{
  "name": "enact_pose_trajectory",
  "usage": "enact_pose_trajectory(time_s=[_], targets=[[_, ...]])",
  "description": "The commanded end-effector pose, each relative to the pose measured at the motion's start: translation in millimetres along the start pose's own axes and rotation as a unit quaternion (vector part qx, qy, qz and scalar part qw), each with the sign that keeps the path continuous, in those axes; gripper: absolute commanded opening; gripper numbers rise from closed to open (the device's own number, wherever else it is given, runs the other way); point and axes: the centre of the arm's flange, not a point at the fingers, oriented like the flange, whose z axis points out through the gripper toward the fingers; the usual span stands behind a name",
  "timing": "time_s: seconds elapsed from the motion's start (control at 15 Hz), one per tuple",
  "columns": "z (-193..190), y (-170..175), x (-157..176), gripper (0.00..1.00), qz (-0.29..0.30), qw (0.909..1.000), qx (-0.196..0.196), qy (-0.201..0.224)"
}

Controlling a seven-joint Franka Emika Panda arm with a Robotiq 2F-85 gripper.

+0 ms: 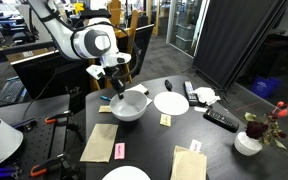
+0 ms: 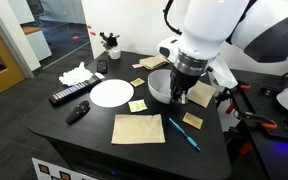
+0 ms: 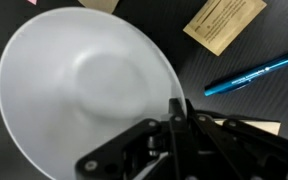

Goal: Move the white bowl to the left

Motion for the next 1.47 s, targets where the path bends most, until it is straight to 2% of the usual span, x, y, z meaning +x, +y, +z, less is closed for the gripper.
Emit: enact_pose_trajectory(time_s=[0.0, 0.13, 0.27, 0.6, 0.87, 1.0, 1.4], targets=[[-5.3, -3.9, -0.6, 0.01, -0.014, 0.9999, 0.002, 0.003], [-5.6, -6.4, -0.9, 0.01, -0.016, 0.9999, 0.003, 0.002], [-5.6, -8.9, -1.3, 0.3, -0.019, 0.9998, 0.002, 0.001], [-11.5, -8.8, -4.3, 0.66, -0.02, 0.9998, -0.002, 0.005], [-34.2, -4.3, -15.1, 0.96, -0.02, 0.9997, -0.007, 0.014], [-53.6, 0.7, -23.0, 1.0, -0.019, 0.9996, -0.009, 0.021], [-115.1, 21.3, -48.7, 1.0, -0.021, 0.9992, -0.002, 0.034]])
